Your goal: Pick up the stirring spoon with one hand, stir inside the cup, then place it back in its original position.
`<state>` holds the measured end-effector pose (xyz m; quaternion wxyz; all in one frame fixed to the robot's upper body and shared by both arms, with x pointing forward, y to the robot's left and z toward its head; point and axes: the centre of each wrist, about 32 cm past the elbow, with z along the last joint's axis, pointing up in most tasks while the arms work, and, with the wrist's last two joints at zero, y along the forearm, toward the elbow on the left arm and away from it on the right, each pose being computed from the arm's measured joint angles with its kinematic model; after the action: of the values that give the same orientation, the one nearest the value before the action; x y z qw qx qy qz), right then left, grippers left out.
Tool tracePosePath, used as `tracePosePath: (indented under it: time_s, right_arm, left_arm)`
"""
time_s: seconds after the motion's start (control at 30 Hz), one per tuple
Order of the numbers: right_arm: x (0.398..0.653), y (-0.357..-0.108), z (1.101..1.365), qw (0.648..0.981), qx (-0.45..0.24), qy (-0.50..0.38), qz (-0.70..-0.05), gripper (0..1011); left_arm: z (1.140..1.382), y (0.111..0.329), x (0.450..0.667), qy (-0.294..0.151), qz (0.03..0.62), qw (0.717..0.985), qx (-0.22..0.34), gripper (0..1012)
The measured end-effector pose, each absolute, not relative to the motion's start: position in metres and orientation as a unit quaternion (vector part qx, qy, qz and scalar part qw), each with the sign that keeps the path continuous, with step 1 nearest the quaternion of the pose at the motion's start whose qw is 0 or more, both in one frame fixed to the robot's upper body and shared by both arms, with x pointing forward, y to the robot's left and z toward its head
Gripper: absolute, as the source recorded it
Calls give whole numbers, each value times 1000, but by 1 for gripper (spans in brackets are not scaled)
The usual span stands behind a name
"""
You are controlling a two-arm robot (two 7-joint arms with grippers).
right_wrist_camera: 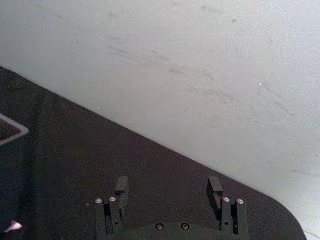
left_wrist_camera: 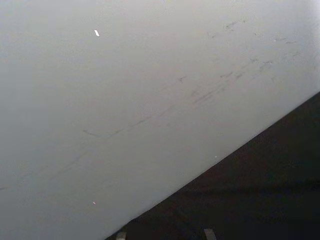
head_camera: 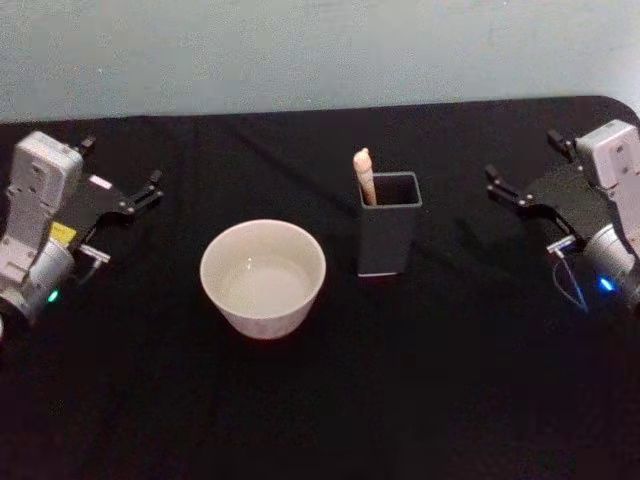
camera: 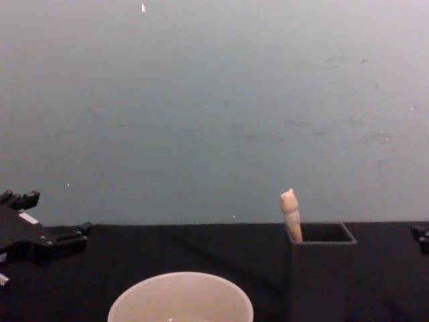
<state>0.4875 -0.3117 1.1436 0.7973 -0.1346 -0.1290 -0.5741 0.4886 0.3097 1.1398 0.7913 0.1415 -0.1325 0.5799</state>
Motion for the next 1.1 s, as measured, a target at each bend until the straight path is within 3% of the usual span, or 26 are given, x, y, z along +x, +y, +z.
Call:
tracePosePath:
  time_s: [0.37, 0.63, 1.1]
  right_arm:
    - [484, -311, 1177, 836, -93, -107, -530, 1003]
    - [479, -297, 1205, 869, -67, -84, -483, 1002]
    - [478, -271, 1228, 905, -123, -51, -405, 1002]
  left_arm:
    - [1140, 310, 489, -132, 580, 791, 141, 1001]
    - [1140, 310, 489, -132, 580, 791, 141, 1001]
    - [1140, 310, 489, -132, 580, 791, 141, 1001]
